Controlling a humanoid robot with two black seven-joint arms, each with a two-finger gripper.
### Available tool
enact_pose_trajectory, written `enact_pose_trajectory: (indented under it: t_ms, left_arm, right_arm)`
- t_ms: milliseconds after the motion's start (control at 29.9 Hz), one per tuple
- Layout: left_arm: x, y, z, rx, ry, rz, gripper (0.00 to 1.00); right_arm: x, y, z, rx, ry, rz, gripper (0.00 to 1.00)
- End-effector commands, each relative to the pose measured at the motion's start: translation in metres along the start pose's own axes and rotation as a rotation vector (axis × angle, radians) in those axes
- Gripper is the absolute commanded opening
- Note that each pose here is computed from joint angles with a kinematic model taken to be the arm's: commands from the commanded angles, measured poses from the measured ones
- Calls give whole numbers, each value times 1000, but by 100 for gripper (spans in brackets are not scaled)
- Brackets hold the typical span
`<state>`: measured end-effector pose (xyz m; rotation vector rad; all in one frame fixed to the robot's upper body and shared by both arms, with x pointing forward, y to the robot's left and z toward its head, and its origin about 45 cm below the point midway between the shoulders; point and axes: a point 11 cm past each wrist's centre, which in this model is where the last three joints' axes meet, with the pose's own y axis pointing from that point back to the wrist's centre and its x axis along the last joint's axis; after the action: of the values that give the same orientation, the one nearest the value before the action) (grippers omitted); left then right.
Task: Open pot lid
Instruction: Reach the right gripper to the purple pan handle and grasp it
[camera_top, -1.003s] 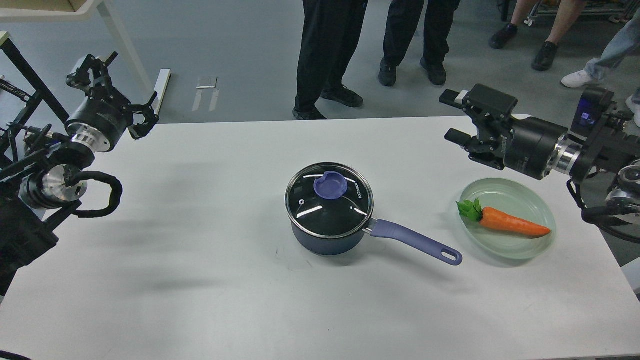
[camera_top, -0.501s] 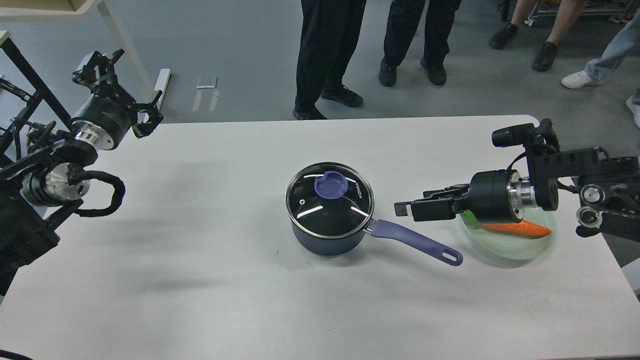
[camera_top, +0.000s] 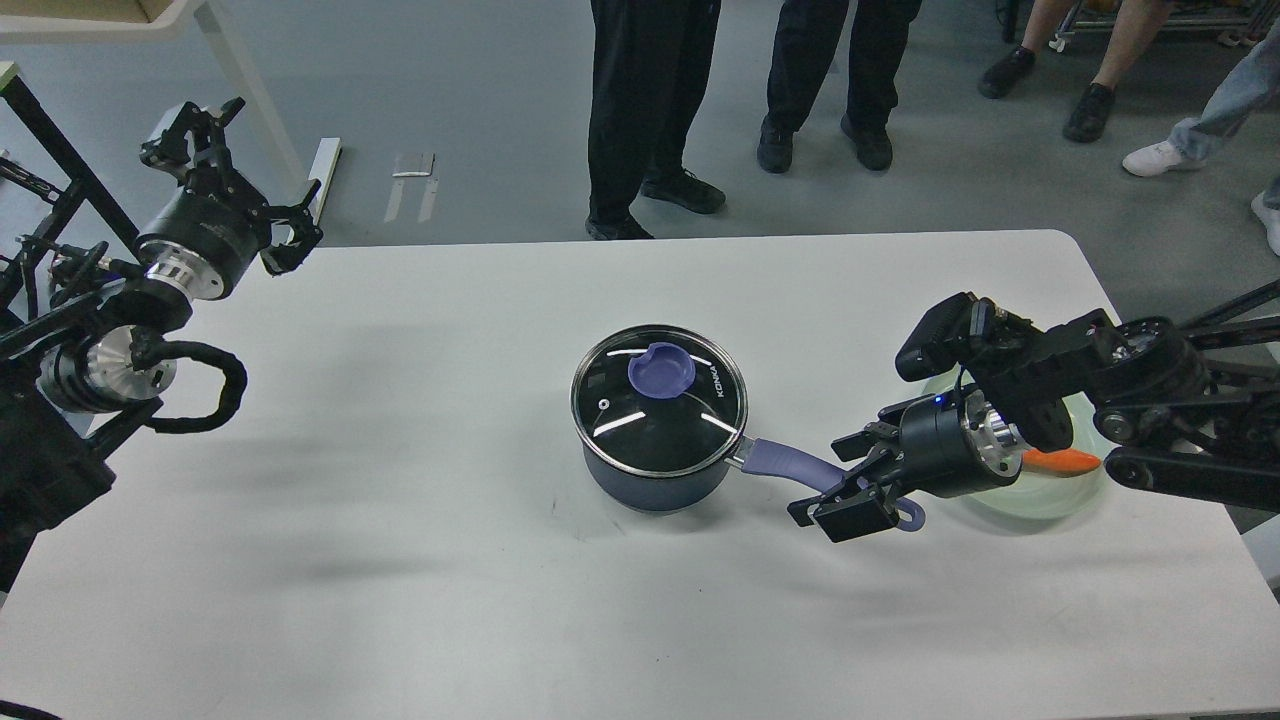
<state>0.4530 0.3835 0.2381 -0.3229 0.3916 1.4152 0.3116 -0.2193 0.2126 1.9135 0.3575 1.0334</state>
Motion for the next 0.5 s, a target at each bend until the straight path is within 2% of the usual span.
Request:
enact_pose_trajectory:
  t_ms: [0,100,468]
  left_arm:
    - [2,1,3,-3,-4,2,100]
    - [3,1,4,-4,-6,4,100]
    - [2,1,6,-7,-8,1,100]
  right_arm:
    - [7,0,-2,-6,54,-7,77]
    - [10,0,1,-24,100,-17,73]
    - [1,-4,7,-42,114,-57,70]
